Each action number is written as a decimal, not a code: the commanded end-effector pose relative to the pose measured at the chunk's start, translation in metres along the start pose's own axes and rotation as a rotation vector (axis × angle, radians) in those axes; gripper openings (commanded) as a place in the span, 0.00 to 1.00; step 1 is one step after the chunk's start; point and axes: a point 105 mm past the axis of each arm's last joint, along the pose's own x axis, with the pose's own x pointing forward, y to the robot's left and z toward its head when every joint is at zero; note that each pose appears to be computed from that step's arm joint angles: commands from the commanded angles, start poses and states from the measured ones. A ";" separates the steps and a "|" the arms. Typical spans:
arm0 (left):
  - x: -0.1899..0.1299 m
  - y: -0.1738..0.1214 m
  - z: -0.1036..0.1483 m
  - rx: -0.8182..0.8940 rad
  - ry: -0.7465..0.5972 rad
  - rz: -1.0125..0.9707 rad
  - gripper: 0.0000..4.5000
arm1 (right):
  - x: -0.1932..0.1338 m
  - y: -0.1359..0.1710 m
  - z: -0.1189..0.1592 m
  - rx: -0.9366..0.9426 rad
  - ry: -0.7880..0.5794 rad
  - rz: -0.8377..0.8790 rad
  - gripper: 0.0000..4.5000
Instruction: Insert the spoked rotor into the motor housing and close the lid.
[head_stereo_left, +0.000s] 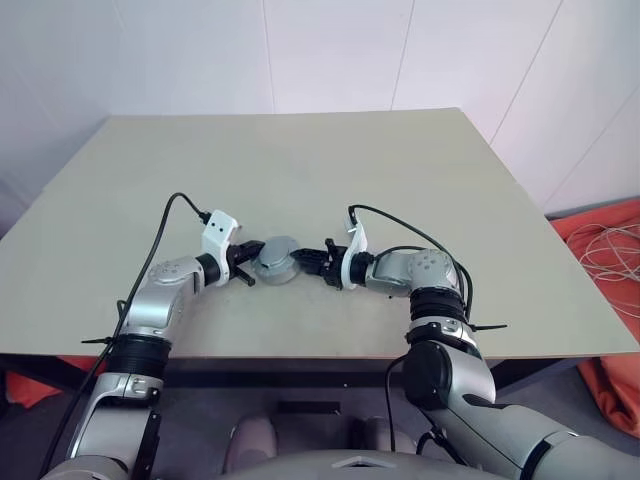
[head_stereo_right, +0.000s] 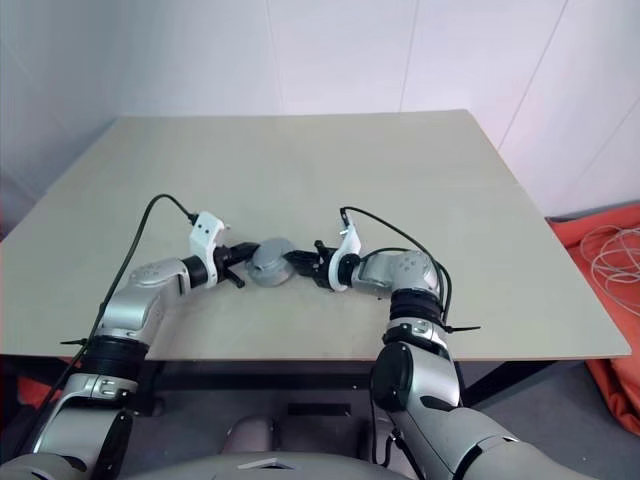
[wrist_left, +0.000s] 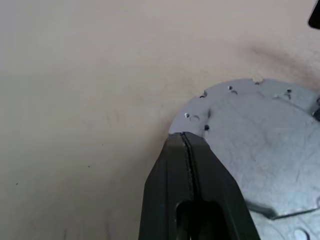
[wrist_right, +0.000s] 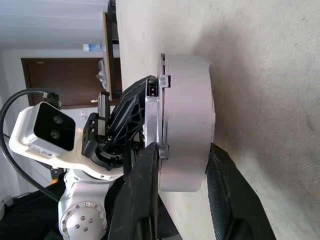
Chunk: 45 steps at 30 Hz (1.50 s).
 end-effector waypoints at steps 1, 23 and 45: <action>0.004 -0.006 -0.002 -0.063 -0.009 -0.019 0.00 | 0.013 0.026 -0.006 -0.013 0.019 0.095 0.25; -0.076 0.055 0.039 -0.991 -0.549 0.116 0.35 | -0.026 0.079 0.014 -0.123 0.028 0.276 0.25; -0.078 -0.020 0.058 -1.185 -0.556 -0.378 1.00 | -0.040 0.113 0.013 -0.189 0.080 0.393 0.25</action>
